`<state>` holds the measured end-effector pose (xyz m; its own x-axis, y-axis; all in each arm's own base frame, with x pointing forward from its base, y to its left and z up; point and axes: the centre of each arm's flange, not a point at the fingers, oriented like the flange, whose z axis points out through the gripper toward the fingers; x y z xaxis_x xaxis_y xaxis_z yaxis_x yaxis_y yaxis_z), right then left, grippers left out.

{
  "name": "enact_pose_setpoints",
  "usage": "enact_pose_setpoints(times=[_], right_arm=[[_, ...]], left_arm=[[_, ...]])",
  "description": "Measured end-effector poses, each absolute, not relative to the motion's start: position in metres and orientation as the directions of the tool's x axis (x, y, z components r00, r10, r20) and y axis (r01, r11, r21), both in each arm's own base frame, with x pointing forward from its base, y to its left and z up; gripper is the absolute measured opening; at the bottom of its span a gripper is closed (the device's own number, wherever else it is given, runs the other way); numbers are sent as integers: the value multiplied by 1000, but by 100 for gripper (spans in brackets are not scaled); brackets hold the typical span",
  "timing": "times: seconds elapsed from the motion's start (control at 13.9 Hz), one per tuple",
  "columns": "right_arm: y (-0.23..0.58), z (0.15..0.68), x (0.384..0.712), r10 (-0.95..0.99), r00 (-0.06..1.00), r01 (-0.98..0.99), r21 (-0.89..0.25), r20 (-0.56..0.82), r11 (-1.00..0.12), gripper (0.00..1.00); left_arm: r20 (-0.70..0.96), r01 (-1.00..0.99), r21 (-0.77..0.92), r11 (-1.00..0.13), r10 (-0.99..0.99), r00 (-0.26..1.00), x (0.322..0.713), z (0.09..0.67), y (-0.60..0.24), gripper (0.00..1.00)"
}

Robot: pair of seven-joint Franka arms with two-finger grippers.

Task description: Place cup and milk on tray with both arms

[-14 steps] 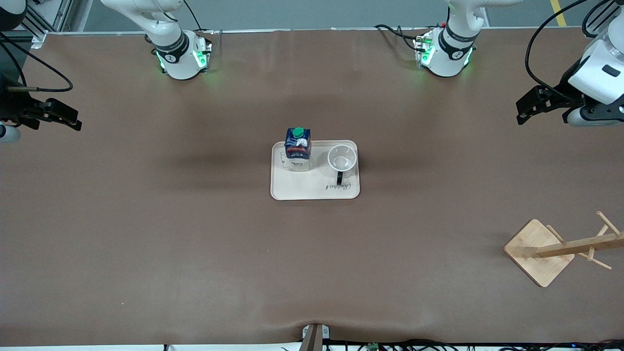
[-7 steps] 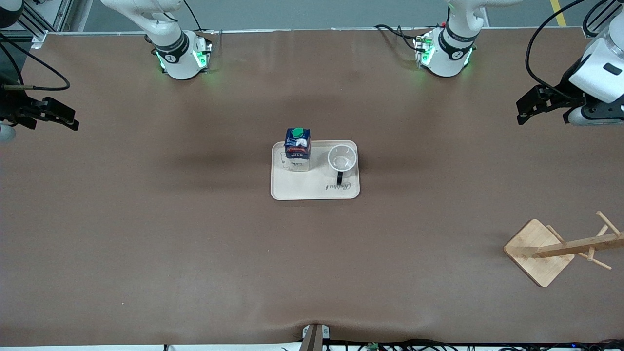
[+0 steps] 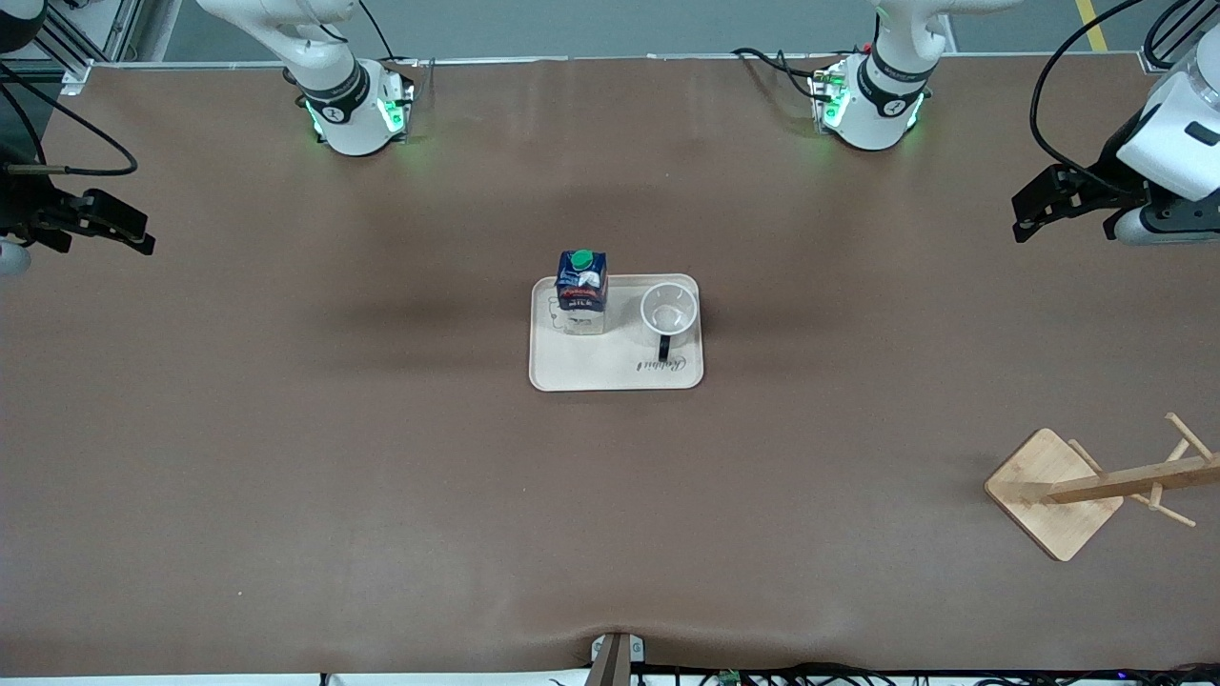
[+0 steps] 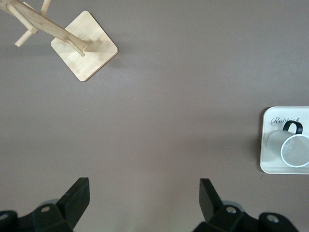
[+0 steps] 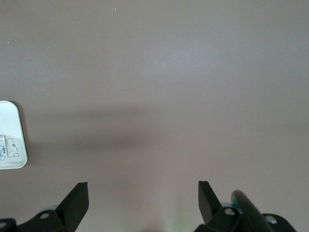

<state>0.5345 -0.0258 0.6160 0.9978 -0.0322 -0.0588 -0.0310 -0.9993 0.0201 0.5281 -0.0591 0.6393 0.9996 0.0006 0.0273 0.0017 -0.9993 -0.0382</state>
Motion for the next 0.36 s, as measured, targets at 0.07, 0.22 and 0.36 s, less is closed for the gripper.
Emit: enact_pose_setpoints(times=[0.07,0.22,0.36], right_arm=[[-25,617,535,-31,998,-30,20,-57,-999,100],[-24,617,535,-30,998,-29,20,-57,-999,100],[-24,617,535,-30,998,-28,19,-57,-999,100]], left_arm=[[28,2,-38,-999,1,1000,528,640,-59,100],[29,3,-38,-999,2,1000,528,640,-59,100],[29,3,-38,-999,2,1000,528,641,-59,100]])
